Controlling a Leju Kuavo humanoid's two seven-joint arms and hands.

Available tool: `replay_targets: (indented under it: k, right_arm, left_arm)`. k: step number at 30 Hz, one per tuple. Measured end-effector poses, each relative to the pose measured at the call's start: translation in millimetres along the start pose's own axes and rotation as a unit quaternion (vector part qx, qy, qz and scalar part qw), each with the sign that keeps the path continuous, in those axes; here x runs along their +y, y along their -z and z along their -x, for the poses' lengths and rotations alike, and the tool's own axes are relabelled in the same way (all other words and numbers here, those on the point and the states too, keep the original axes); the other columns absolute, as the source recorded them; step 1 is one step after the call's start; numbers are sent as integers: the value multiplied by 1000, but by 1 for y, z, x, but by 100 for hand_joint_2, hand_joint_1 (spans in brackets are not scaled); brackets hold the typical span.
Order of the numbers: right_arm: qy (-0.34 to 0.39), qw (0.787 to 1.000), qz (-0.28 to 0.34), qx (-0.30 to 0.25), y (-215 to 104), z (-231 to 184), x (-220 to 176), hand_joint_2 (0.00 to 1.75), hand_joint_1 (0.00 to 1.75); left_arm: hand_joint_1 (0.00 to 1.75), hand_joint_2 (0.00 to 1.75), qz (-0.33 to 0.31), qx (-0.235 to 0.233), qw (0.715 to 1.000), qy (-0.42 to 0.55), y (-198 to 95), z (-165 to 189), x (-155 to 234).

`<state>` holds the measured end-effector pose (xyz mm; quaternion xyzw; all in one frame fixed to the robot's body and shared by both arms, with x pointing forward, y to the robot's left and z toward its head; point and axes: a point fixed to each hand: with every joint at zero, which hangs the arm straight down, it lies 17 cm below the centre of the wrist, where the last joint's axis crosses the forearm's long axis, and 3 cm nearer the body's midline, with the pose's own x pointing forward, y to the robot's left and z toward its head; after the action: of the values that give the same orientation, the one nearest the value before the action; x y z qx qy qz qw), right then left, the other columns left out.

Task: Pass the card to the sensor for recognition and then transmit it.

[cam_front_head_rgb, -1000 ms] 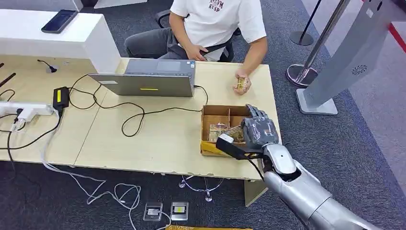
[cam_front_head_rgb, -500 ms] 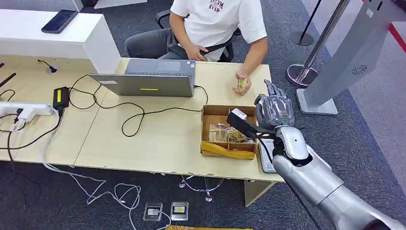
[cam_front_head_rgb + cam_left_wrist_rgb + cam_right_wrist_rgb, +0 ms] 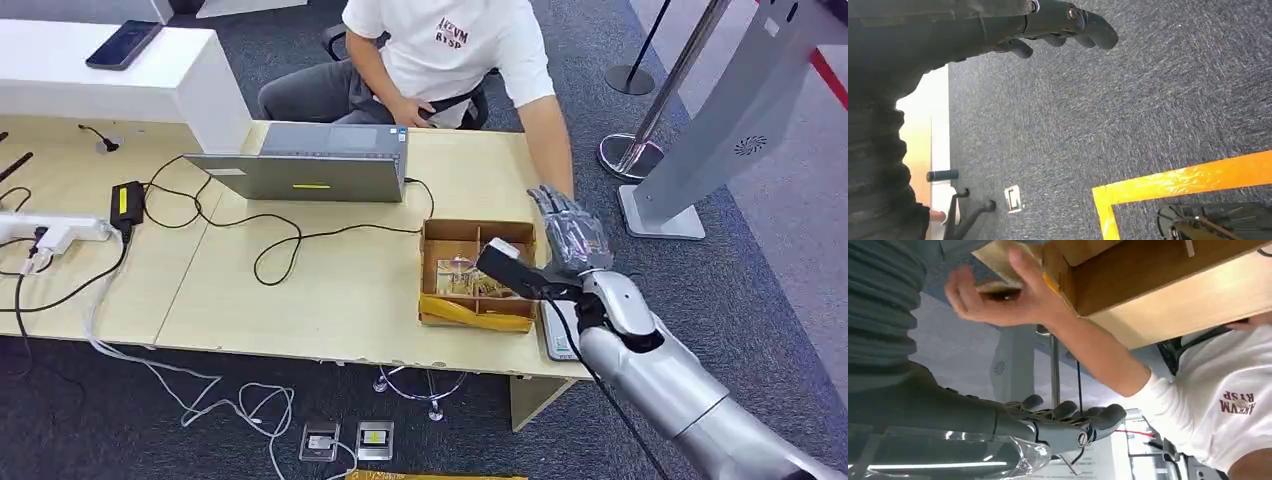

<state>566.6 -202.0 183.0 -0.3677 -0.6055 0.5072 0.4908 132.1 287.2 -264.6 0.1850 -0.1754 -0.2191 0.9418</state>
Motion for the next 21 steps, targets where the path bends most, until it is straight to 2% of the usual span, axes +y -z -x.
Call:
replay_targets:
  k: [5,21]
  right_arm:
    - [-13,1000,-20,-1,-4,2,8,175,0]
    - [-58,987,-146,-20,-26,-10,74,175,0]
  left_arm:
    - [0,175,2,-1,1000,1,0,0,-1]
    - [0,175,9,-6,1000,16,-1,-1,-4]
